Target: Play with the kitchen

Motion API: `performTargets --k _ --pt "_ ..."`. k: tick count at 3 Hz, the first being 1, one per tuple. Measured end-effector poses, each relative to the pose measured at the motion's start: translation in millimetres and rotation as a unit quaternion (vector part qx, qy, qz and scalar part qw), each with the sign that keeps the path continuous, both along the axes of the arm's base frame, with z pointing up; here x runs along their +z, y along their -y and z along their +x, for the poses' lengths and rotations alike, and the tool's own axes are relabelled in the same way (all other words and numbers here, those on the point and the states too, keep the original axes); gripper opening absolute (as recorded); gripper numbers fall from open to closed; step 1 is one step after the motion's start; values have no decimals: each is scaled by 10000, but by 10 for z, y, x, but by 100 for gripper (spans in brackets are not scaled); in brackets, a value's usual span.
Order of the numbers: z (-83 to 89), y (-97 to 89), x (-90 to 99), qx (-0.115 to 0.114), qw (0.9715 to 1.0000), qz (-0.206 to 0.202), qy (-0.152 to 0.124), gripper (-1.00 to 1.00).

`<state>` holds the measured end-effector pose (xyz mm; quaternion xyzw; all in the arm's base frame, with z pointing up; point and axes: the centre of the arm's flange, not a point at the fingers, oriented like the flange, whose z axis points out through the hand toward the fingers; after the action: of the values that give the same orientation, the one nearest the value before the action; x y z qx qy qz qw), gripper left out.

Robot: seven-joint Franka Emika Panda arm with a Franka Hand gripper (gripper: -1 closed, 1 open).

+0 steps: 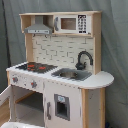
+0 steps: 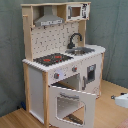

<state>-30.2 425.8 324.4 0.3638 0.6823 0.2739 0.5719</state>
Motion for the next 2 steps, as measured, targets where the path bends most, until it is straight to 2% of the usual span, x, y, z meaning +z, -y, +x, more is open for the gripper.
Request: performTargets --k 2 --pt "209 56 -60 52 9995 -218 209 100"
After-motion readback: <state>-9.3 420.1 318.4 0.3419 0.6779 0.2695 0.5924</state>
